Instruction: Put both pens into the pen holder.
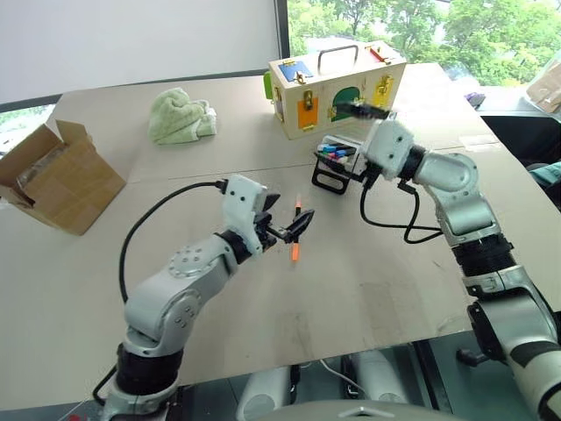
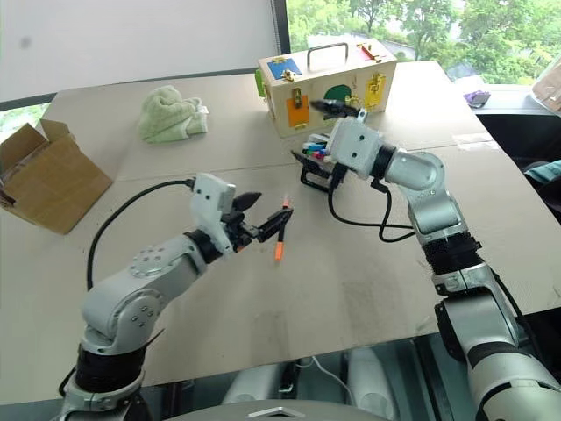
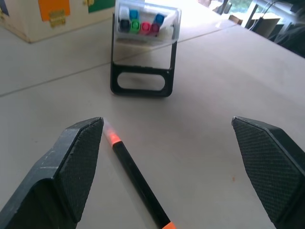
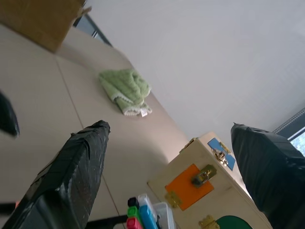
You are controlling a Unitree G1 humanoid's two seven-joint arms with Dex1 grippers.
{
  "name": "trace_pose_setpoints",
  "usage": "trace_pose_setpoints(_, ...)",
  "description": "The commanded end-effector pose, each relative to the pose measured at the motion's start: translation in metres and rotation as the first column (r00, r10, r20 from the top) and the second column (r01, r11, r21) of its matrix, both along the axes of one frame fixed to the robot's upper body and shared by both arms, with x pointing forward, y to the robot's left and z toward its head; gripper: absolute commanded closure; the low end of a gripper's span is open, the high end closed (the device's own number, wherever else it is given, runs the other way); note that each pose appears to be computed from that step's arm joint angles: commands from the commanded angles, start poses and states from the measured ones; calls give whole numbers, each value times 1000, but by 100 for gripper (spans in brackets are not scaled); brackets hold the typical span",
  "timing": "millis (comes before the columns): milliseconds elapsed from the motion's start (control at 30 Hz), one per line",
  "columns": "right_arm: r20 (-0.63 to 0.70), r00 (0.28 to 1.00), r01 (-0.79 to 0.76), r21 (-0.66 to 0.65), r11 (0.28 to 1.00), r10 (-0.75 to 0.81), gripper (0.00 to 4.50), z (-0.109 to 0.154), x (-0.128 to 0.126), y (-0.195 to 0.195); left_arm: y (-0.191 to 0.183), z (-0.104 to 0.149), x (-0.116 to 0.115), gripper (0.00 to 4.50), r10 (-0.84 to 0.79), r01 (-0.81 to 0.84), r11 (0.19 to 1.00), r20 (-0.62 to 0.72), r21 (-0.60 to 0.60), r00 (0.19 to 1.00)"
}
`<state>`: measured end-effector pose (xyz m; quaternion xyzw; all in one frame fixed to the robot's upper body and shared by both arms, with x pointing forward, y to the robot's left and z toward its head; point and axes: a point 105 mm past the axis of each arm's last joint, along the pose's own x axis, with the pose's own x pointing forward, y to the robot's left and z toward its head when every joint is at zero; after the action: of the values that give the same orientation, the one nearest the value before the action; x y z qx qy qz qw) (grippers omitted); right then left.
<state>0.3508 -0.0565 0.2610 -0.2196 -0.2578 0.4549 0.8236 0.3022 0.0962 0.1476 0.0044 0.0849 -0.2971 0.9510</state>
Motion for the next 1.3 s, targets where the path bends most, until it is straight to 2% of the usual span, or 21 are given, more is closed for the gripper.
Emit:
trace_pose_setpoints(33, -104, 993, -50, 116, 992, 62, 16, 25, -22, -12, -5, -14, 1, 0, 19, -16, 996, -39, 83, 999)
trace_pose_setpoints(233, -283, 959, 3, 91, 996, 23, 16, 0, -39, -27, -9, -50, 1, 0, 57, -17, 983, -212, 184, 976)
trace_pose_setpoints(367, -477, 878, -24, 44, 999, 42, 16, -34, -53, -33, -15, -66, -7, 0, 53, 8, 981, -305, 195, 951)
trace_pose_setpoints(400, -535, 844, -31, 24, 999, 39, 10, -46, -57, -36, -16, -70, -9, 53, 55, 13, 979, -322, 206, 945)
trace_pose_setpoints(433, -591, 805, -44, 4, 999, 38, 10, -59, -63, -39, -16, -74, -10, 80, 60, 15, 977, -338, 214, 939)
trace_pose_setpoints(500, -672, 740, -64, -44, 997, 18, 10, -80, -72, -46, -14, -76, -10, 171, 72, 5, 978, -354, 210, 932)
trace_pose_setpoints(600, -704, 710, -58, -51, 997, 5, 10, -91, -74, -53, -10, -74, -8, 323, 83, -11, 980, -358, 198, 930)
trace_pose_setpoints(700, -744, 667, 2, -44, 999, -35, 10, -100, -64, -59, -8, -68, -8, 432, 66, -14, 988, -335, 153, 940)
trace_pose_setpoints(733, -757, 652, 10, -36, 999, -33, 10, -101, -63, -59, -8, -67, -8, 444, 64, -19, 990, -330, 139, 942)
trace_pose_setpoints(833, -795, 601, 33, 132, 991, 85, 10, -94, -56, -44, -8, -57, -13, 444, 7, -30, 997, -299, -71, 954)
trace_pose_setpoints(900, -812, 562, 28, 213, 977, 161, 10, -91, -55, -35, -5, -54, -19, 444, -20, -15, 992, -272, -124, 962)
trace_pose_setpoints(1067, -835, 440, -3, 367, 930, 330, 10, -81, -57, -16, -14, -9, -36, 444, -171, 121, 917, -101, -380, 980)
trace_pose_setpoints(1167, -841, 413, -11, 380, 925, 350, 10, -78, -56, -9, -19, 2, -47, 444, -246, 195, 874, -60, -446, 967)
trace_pose_setpoints(1233, -860, 410, 20, 342, 939, 305, 10, -83, -47, -5, -20, 5, -52, 444, -273, 228, 865, -38, -448, 961)
trace_pose_setpoints(1300, -849, 416, 30, 371, 928, 326, 10, -77, -41, 2, -23, 7, -57, 444, -309, 266, 854, -24, -447, 951)
